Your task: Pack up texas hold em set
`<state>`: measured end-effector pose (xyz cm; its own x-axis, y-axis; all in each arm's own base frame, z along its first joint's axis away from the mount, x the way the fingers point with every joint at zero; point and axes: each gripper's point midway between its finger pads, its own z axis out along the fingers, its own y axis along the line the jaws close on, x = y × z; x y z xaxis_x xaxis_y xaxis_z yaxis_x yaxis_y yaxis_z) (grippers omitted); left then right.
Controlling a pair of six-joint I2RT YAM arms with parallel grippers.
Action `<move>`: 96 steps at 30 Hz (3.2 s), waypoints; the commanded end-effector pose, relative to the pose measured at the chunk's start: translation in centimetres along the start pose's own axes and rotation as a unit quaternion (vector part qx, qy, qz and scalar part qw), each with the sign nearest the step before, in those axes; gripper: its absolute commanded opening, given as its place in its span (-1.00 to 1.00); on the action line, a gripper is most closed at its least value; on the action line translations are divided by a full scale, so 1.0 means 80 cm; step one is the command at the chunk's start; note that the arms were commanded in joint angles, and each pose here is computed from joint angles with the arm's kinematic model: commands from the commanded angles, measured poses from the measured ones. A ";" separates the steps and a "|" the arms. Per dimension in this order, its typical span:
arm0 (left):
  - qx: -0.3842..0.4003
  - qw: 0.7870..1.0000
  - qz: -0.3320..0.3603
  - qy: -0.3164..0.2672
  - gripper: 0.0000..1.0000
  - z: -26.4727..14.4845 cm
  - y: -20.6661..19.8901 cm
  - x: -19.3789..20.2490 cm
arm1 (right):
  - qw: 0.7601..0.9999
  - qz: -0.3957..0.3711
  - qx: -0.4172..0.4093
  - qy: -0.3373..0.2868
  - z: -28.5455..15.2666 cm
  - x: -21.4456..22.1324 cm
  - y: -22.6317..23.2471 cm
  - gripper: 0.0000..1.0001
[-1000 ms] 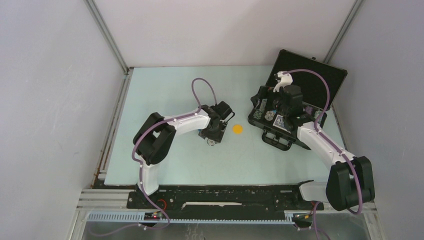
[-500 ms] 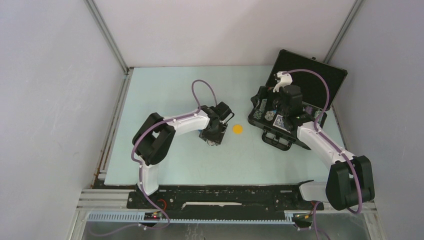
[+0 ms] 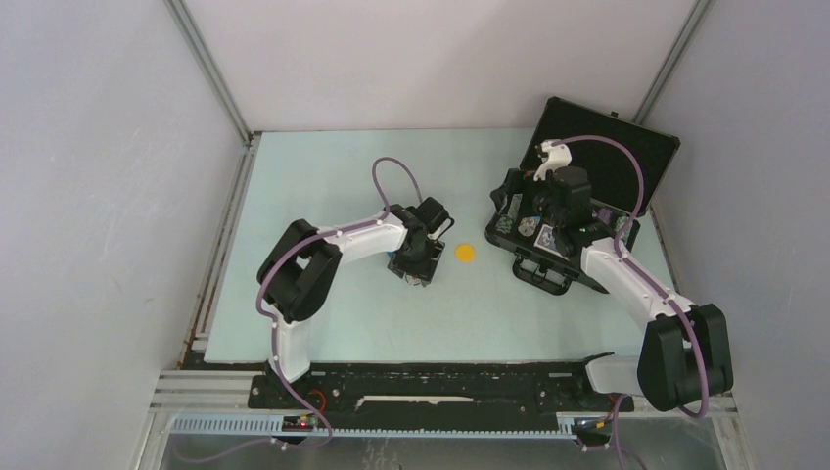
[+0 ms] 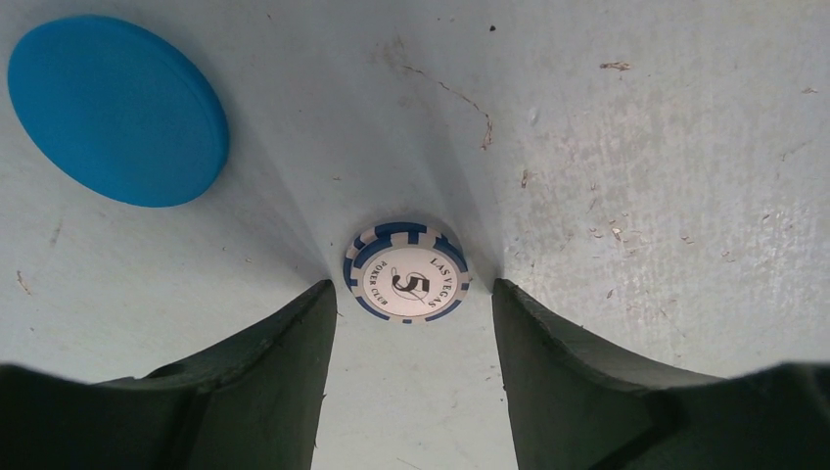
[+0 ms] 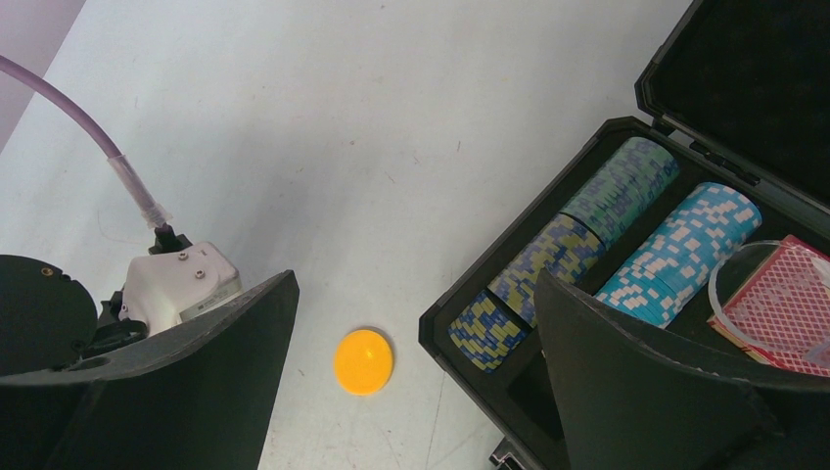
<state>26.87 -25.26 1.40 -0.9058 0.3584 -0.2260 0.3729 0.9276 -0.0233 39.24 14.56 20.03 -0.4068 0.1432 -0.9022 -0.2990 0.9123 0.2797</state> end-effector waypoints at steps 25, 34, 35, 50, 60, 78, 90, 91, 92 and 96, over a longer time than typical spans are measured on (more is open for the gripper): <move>-0.019 0.999 0.023 0.022 -0.35 0.012 0.015 0.014 | 1.000 -0.015 -0.010 -0.014 0.000 -0.011 0.008 0.99; 0.001 0.999 0.037 -0.021 -0.48 -0.013 0.007 -0.005 | 1.000 -0.013 -0.008 -0.015 0.000 -0.011 0.007 0.99; 0.001 0.999 0.038 -0.022 -0.49 -0.014 0.007 -0.005 | 1.000 -0.014 -0.009 -0.014 0.001 -0.011 0.008 0.99; -0.001 0.996 0.055 -0.064 -0.64 -0.041 0.005 -0.021 | 1.000 -0.004 0.005 -0.015 0.001 -0.011 0.001 0.99; -0.008 0.968 0.132 -0.213 -0.69 -0.124 -0.014 -0.053 | 0.993 0.113 -0.044 0.005 -0.032 -0.023 0.000 0.99; -0.042 0.905 0.161 -0.392 -0.75 -0.218 0.004 -0.076 | 0.933 0.098 -0.312 0.147 -0.046 0.005 0.181 0.56; -0.028 0.901 0.162 -0.403 -0.75 -0.226 -0.001 -0.076 | 0.909 0.084 -0.366 0.183 -0.025 0.029 0.256 0.07; -0.028 0.901 0.161 -0.403 -0.74 -0.226 0.000 -0.076 | 0.907 0.086 -0.367 0.187 -0.024 0.032 0.259 0.04; -0.027 0.900 0.162 -0.403 -0.74 -0.227 -0.001 -0.076 | 0.906 0.086 -0.368 0.190 -0.022 0.034 0.262 0.02; -0.021 0.898 0.161 -0.408 -0.75 -0.232 -0.002 -0.076 | 0.905 0.081 -0.373 0.185 -0.014 0.035 0.272 -0.13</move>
<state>28.70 -25.65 19.35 -0.3390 0.4534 -0.8244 0.5650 0.7987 0.2070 29.72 32.99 21.66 -0.7592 -0.0422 -0.6495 -0.6101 0.3938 0.6876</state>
